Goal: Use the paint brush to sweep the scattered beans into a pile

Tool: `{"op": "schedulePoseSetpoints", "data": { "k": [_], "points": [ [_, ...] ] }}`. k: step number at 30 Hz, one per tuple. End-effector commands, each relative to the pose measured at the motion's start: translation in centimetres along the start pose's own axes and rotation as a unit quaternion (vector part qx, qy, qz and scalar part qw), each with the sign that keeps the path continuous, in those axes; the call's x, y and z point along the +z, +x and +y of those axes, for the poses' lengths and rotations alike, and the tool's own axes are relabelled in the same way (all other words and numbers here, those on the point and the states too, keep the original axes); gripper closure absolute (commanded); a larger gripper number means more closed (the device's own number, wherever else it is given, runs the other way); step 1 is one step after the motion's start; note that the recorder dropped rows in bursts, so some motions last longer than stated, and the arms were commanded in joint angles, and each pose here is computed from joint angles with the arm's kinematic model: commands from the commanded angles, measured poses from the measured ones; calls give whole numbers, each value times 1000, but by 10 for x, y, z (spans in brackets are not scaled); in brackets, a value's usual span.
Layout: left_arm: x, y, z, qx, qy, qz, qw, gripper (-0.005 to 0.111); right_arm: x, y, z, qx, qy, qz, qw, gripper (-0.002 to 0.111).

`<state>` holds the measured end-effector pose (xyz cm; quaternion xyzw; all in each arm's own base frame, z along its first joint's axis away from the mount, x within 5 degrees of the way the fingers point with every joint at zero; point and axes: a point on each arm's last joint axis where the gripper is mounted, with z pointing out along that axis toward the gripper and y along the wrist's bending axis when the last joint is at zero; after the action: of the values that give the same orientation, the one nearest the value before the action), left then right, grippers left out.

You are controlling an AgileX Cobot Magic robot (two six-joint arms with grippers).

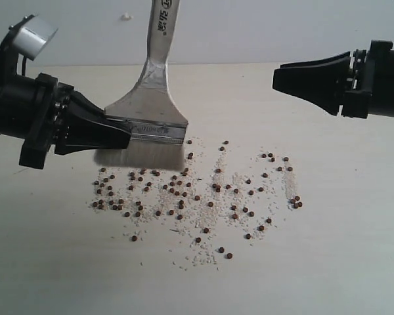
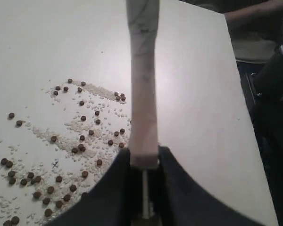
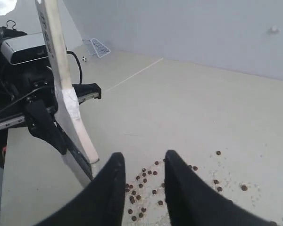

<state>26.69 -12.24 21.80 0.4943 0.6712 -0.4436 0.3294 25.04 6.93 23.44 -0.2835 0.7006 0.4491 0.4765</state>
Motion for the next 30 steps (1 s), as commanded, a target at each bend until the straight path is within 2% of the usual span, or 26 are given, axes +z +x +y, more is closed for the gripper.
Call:
{"op": "schedulePoseSetpoints", "data": {
  "k": [1,4,6,9,16,18,30],
  "points": [
    [6,7,11,-3,0,-30,1000,107,0,0,1,-2,-4,-7,1000,62],
    [10,13,17,-12,0,-37,999,107,0,0,1,-27,-4,-7,1000,45],
    [13,17,20,-11,2,-35,999,107,2,-1,2,-46,-7,-7,999,46],
    [16,23,24,-12,3,-37,999,107,26,-11,12,-79,-56,0,995,49],
    [16,23,24,2,2,-38,999,107,90,-16,2,-45,-133,28,990,49],
    [16,23,24,3,2,-38,999,107,101,-18,3,-56,-147,29,987,50],
    [16,23,24,3,2,-38,999,107,111,-45,5,-110,-157,4,981,50]
  ]
}}
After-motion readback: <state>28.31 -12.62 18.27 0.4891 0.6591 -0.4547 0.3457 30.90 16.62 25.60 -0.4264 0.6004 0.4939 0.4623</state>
